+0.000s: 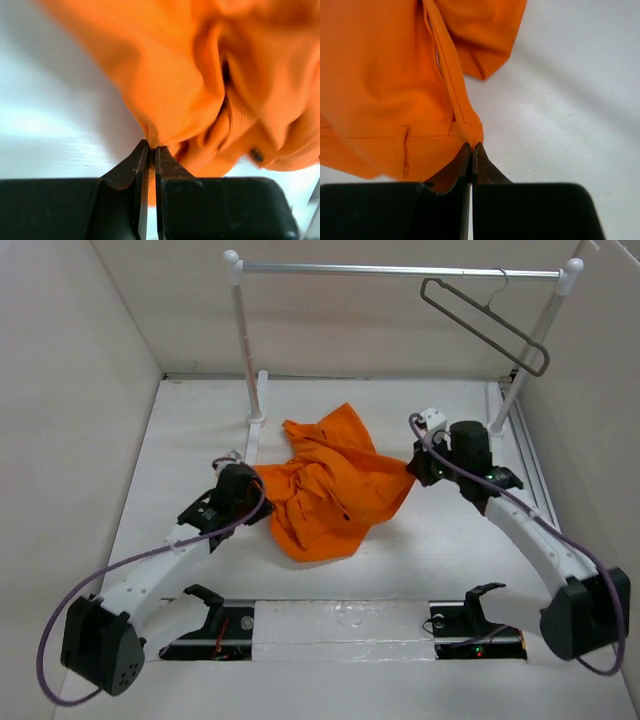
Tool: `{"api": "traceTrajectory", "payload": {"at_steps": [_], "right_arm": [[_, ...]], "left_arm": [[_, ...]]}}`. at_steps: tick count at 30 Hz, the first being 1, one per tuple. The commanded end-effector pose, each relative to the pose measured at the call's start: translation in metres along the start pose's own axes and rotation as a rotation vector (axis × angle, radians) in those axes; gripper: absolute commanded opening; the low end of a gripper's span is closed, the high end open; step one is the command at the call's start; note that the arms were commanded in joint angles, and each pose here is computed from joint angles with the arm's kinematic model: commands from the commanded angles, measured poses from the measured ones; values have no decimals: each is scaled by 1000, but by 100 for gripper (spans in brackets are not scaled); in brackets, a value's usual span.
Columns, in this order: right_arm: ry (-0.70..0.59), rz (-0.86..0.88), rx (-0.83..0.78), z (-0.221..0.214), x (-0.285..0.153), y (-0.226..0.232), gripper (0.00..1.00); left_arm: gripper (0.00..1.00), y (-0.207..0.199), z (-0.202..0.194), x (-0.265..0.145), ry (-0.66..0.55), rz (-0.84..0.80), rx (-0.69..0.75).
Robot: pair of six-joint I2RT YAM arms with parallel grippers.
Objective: Place the trousers on the hanger
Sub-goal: Flatten out the trousers at the center of the board.
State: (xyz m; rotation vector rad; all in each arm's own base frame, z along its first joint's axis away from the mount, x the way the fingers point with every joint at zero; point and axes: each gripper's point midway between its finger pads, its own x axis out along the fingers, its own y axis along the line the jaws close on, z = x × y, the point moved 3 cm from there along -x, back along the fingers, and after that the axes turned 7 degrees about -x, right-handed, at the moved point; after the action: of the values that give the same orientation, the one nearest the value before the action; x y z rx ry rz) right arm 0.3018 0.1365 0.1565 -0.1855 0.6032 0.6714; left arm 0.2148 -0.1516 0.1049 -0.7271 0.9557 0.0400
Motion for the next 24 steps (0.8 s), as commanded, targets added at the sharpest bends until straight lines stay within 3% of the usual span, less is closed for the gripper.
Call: {"api": "traceTrajectory", "payload": {"at_steps": [1,7,10,12,15,16,17,18,19,20,21,23,24], "right_arm": [[-85,-204,-114,58,-79,-17,0],[-200,-439,-144,110,-182,-40,0],[-128,-542,-123,109,-189,-70,0],[-89,-632,-96,105,-190,-97,0],[23,-777,-13,88,-181,-142,2],[30,-807,13,83,-177,-152,10],[6,-824,23,86,-173,-164,38],[7,-794,58,79,-161,-173,54],[22,-712,67,76,-142,-173,76],[7,-708,56,83,-143,-170,77],[21,-655,31,87,-133,-153,78],[40,-637,5,84,-126,-142,78],[43,-562,-37,80,-114,-112,78]], "left_arm": [[0,-7,78,-57,-325,41,12],[0,-42,132,-166,-591,-44,13],[0,-57,147,-211,-680,-110,13],[0,-72,144,-223,-660,-204,56],[0,-79,124,-199,-526,-254,102],[0,-71,112,-177,-462,-237,115],[0,-70,103,-165,-417,-252,127],[0,-67,81,-142,-305,-289,148],[17,-64,51,-118,-155,-341,103],[17,-74,45,-122,-123,-402,122],[27,-64,23,-101,-34,-400,89],[35,-51,6,-85,28,-377,67],[47,-41,-2,-76,53,-351,62]]}}
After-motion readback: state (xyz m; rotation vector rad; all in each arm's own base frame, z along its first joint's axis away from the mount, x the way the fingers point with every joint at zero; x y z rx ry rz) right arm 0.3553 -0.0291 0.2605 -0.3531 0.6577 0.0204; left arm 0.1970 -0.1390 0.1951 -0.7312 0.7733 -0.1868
